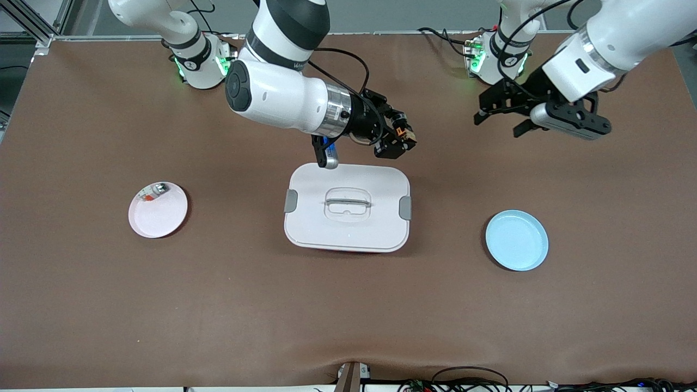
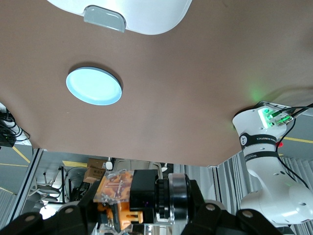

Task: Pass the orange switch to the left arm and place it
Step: 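Hold the switch above the box while the left gripper reaches it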

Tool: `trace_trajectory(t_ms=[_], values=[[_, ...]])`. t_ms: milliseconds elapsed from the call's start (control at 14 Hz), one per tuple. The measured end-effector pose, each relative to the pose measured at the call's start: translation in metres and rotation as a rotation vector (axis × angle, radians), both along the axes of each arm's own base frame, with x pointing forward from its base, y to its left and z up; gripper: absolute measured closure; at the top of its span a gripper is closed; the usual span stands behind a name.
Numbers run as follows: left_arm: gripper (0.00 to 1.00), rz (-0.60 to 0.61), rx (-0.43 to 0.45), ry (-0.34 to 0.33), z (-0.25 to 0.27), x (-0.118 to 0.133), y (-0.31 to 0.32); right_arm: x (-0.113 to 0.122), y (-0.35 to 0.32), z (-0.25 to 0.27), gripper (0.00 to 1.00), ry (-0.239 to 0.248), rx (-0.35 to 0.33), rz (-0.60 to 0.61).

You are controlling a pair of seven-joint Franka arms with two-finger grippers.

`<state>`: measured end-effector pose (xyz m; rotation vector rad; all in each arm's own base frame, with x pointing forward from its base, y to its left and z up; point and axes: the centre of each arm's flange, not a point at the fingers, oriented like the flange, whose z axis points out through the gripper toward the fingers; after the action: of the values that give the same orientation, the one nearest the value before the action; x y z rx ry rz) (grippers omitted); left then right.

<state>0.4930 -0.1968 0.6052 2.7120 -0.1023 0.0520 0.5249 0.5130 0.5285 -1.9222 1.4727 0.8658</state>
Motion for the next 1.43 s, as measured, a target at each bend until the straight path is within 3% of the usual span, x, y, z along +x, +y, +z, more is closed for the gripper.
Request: trace_trajectory(t_ms=[214, 786, 1071, 1429], values=[[0.0, 0.035, -0.102, 0.001, -0.01, -0.017, -0.005, 0.001, 0.0, 0.002, 0.27, -0.002, 0.002, -0.002], [0.0, 0.085, -0.249, -0.061, -0.025, -0.03, -0.057, 0.0, 0.0, 0.002, 0.27, -0.002, 0.002, -0.002], [0.03, 0.103, -0.28, -0.071, -0.034, -0.032, -0.071, 0.0, 0.0, 0.002, 0.27, -0.002, 0.002, -0.001], [0.15, 0.109, -0.292, -0.078, -0.05, -0.028, -0.09, 0.0, 0.0, 0.002, 0.27, -0.003, 0.002, -0.001]])
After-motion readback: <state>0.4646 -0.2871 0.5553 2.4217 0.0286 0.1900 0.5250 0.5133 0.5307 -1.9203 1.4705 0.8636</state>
